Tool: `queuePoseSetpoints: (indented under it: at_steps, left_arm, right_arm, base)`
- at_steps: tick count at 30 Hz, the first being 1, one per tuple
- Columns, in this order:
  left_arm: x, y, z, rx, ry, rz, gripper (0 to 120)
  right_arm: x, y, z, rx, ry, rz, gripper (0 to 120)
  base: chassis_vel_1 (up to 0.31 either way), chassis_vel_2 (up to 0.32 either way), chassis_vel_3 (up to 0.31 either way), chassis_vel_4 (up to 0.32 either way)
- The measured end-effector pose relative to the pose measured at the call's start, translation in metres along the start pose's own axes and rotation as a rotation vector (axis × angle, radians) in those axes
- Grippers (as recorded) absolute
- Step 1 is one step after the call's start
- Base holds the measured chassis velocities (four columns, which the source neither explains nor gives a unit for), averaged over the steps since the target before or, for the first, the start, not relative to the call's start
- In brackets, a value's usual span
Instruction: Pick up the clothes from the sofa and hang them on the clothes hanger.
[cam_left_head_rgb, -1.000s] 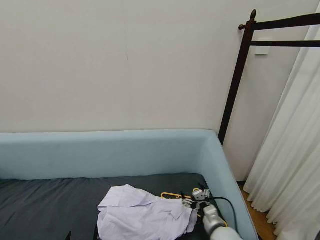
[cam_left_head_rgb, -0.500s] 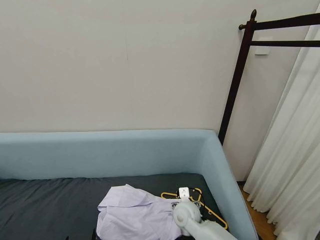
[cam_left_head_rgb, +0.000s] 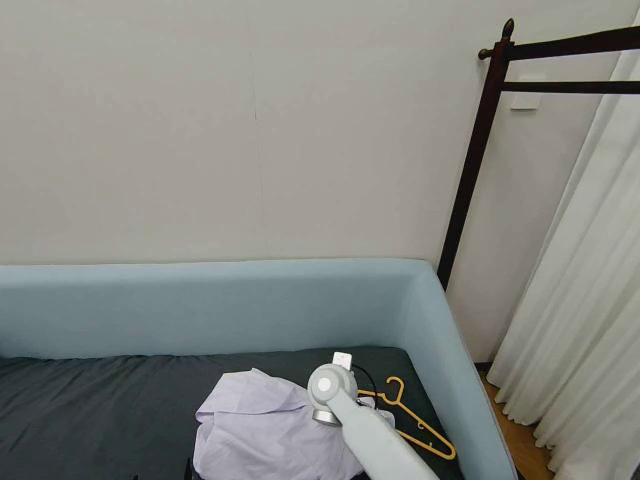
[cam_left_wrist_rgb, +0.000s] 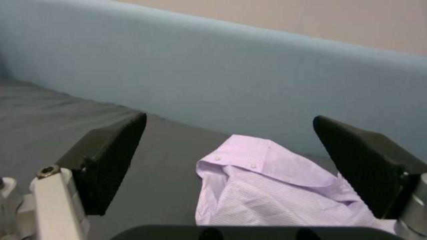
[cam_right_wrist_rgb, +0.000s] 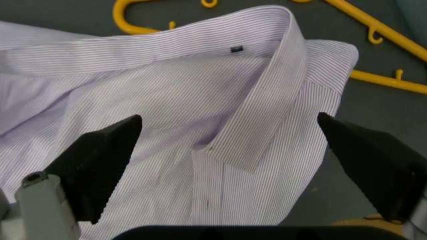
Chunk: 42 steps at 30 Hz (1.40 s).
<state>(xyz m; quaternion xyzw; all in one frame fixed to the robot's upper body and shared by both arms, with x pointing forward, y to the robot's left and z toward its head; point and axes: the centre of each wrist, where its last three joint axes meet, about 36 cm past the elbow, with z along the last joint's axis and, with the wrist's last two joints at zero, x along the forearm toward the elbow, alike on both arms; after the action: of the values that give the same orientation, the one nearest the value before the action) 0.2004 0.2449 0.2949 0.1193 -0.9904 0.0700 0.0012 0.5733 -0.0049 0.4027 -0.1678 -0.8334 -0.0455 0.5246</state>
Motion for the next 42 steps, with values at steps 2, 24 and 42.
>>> queuePoseSetpoints:
  at_steps: [2,24,42]
  left_arm:
    - [0.000,0.001,0.001,0.003,0.003,-0.003,99]
    - [-0.003,0.008,0.002,0.001,-0.017,-0.030,99]
    - [-0.001,0.005,0.003,0.007,-0.016,-0.030,99]
  right_arm:
    - [-0.010,0.000,-0.001,-0.023,0.002,0.030,100]
    - [-0.029,-0.010,0.021,-0.073,-0.002,0.064,79]
    - [-0.052,-0.019,0.019,-0.086,0.013,0.098,88]
  base:
    - [0.000,0.000,0.000,0.000]
    - [0.000,0.000,0.000,0.000]
    - [0.000,0.000,0.000,0.000]
